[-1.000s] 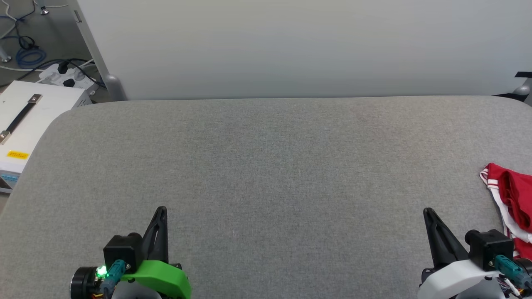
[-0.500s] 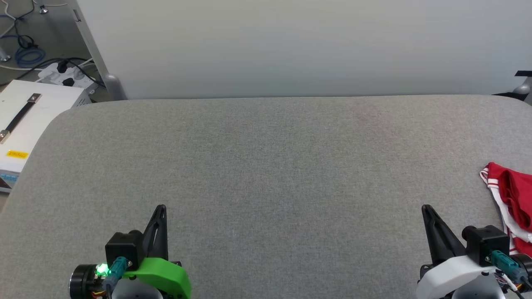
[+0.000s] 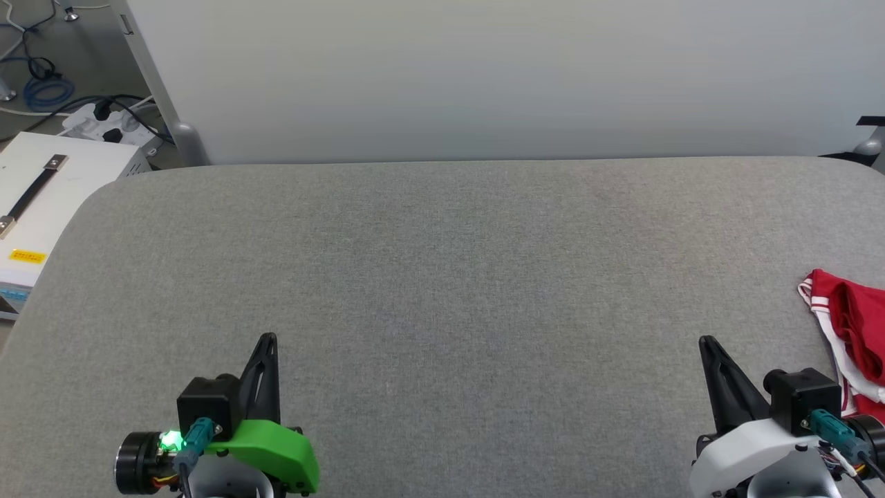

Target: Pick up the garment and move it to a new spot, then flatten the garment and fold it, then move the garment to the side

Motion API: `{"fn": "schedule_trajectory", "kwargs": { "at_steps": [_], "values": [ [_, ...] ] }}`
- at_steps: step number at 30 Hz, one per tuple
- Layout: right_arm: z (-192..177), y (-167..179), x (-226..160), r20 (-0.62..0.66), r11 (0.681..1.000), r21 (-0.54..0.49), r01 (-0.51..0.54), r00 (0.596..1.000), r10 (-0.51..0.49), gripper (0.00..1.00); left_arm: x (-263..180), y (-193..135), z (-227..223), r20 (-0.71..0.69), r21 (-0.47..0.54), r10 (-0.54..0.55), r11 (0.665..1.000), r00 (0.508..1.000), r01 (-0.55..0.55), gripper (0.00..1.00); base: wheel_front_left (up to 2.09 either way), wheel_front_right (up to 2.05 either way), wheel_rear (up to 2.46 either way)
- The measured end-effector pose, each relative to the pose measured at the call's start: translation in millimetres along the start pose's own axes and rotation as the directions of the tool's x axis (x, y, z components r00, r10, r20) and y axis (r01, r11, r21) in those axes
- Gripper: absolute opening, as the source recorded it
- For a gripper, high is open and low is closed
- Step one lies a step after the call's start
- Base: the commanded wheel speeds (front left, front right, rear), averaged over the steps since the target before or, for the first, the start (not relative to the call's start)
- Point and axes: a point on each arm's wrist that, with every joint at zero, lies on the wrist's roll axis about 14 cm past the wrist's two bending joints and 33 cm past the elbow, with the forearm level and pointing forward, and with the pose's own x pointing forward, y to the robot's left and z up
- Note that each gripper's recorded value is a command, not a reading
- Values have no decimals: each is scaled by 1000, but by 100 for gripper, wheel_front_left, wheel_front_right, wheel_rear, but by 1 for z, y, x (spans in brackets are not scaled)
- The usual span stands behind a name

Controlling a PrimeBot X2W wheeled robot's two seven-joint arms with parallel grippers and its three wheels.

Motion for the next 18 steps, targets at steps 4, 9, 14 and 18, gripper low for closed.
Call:
{"fn": "schedule_trajectory", "kwargs": {
  "at_steps": [4, 9, 14, 18],
  "values": [
    [0, 0, 2, 1, 1000, -3, 0, 1000, 0, 0, 1, 1, 1, 2, 7, 5, 1000, 1000, -5, 0, 0, 0, 0],
    [0, 0, 3, -1, 1000, -10, -1, 1000, 1, 0, 2, 2, 3, 3, 16, 8, 1000, 1000, -8, 0, 0, 0, 0],
    [0, 0, 5, -2, 1000, -16, -1, 1000, 1, 0, 3, 1, 3, -2, 18, 11, 1000, 1000, -11, 0, 0, 0, 0],
    [2, 0, 7, 3, 1000, -18, -2, 1000, 2, 0, 3, 1, 3, -6, 23, 13, 1000, 1000, -12, 0, 0, 0, 0]
  ]
}}
